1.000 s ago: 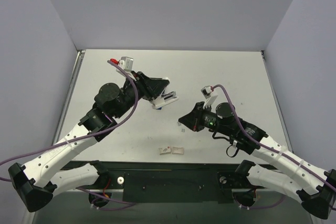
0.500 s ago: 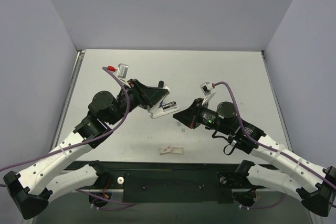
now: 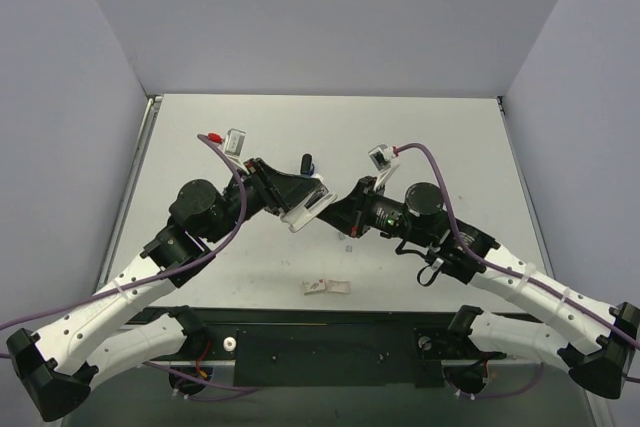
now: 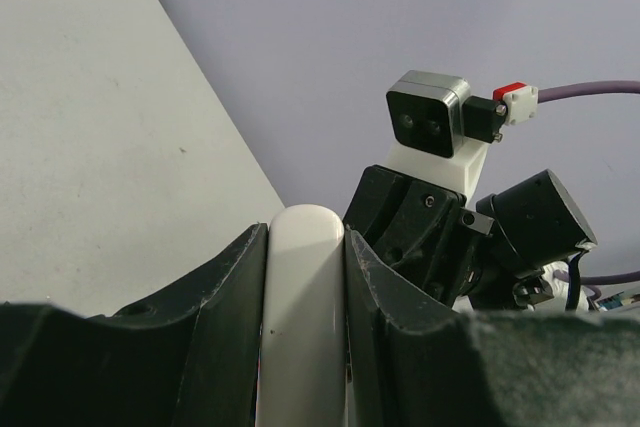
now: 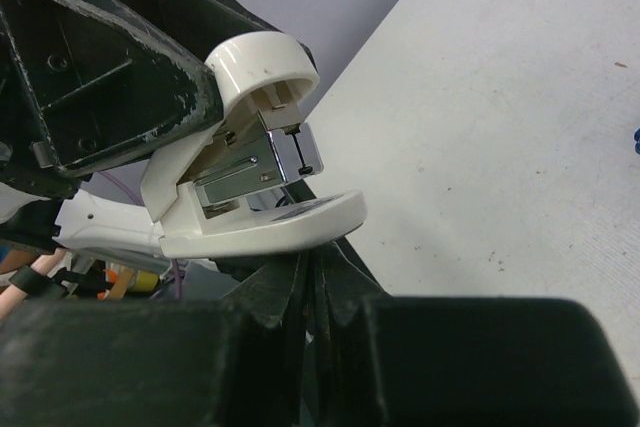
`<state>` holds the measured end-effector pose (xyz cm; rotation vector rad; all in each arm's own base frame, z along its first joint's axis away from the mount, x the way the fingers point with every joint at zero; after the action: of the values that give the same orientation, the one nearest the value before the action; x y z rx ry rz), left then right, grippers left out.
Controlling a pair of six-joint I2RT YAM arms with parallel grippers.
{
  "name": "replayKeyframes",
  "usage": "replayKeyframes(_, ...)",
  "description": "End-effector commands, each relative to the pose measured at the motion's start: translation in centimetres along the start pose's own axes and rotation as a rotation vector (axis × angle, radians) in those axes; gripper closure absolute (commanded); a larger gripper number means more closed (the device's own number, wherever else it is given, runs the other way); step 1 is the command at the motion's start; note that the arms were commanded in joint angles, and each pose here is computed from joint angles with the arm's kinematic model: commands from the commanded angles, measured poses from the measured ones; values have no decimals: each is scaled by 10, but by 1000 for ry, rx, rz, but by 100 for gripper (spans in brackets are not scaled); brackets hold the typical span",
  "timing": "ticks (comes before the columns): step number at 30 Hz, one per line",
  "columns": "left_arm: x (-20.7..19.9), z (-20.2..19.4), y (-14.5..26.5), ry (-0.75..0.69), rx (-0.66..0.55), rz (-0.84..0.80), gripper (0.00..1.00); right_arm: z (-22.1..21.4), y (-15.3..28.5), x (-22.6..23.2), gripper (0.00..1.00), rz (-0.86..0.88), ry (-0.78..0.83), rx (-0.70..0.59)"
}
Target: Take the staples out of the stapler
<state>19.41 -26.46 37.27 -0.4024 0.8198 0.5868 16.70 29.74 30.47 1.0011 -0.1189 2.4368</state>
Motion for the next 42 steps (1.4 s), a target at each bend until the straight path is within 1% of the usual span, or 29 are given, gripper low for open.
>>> replayKeyframes(1,-31,13,6,-1,-33,-122,100,28,0,31,100,93,37,-73)
replayKeyframes(8,-38,6,7,-9,21,-155,100,38,-4,35,100,89,97,-87)
replayKeyframes(15,-38,-13,6,9,123,-189,100,57,-11,51,100,115,193,-85)
replayKeyframes(21,-33,-33,8,28,213,-203,100,78,-28,57,100,134,238,-83)
replayKeyframes(30,-22,-64,6,46,352,-216,100,114,-47,79,100,255,252,-82)
replayKeyframes(32,-21,-67,4,42,362,-215,100,119,-49,83,100,269,260,-73)
replayKeyframes(36,-21,-64,3,9,360,-204,100,121,-48,76,100,247,265,-66)
replayKeyframes(40,-23,-57,0,-40,349,-183,100,116,-35,65,100,218,257,-65)
replayKeyframes(41,-26,-53,-1,-54,340,-189,100,111,-34,56,100,192,250,-58)
replayKeyframes(42,-26,-50,-2,-61,322,-182,100,110,-27,58,100,190,254,-64)
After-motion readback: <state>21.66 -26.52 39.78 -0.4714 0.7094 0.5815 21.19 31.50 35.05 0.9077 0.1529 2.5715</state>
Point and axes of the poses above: each gripper's point midway between its finger pads, its own y axis back along the fingers, its own x axis along the line the jaws close on, z = x × y, the point moved 2 cm from there along y, back along the fingers, and after that the axes turned 1 degree about -y, right-handed, at the moved point
